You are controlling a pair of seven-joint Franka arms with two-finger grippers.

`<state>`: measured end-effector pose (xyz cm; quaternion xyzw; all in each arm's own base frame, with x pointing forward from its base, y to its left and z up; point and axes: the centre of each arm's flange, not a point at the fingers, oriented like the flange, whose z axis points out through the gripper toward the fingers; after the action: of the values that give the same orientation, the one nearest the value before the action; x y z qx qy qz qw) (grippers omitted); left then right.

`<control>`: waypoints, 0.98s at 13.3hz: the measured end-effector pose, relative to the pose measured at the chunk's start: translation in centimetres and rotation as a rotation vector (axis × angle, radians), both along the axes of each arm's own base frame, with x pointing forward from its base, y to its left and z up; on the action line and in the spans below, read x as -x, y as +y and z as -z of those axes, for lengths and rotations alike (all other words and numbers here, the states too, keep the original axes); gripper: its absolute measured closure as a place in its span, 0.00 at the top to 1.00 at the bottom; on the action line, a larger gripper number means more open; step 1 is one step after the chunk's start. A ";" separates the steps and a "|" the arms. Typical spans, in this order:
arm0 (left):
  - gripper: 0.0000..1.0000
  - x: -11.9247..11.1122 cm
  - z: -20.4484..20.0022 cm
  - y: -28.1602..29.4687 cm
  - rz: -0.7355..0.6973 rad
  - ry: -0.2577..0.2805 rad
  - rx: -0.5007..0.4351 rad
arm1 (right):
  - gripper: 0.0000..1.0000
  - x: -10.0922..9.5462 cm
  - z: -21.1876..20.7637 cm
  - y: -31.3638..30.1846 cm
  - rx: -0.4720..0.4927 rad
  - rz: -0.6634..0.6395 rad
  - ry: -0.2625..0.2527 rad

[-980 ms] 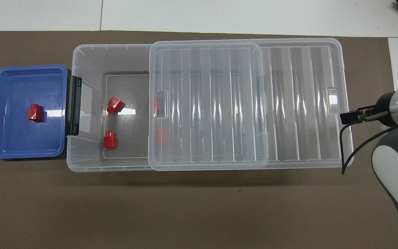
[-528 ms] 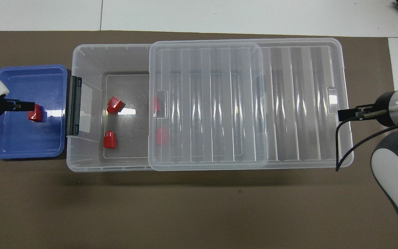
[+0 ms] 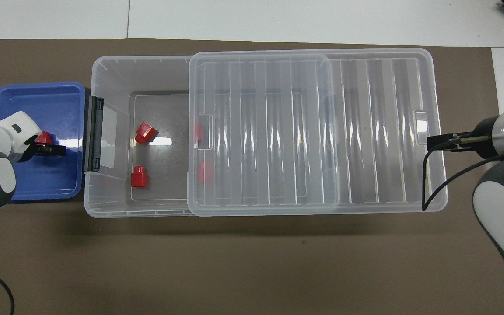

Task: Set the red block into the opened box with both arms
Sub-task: 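Grasp the red block in the blue tray with the left gripper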

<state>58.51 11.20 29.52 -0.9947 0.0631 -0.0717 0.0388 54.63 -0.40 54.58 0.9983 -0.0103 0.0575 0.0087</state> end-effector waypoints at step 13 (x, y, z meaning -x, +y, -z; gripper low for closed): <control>0.35 -0.8 -22.6 -3.9 -0.241 0.197 0.133 | 1.00 1.0 -9.8 1.4 -0.025 0.086 0.087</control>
<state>59.35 7.33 52.16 -0.9976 -0.0582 0.0271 -0.0249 53.63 1.04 64.42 0.9985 -0.0536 0.0138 -0.0011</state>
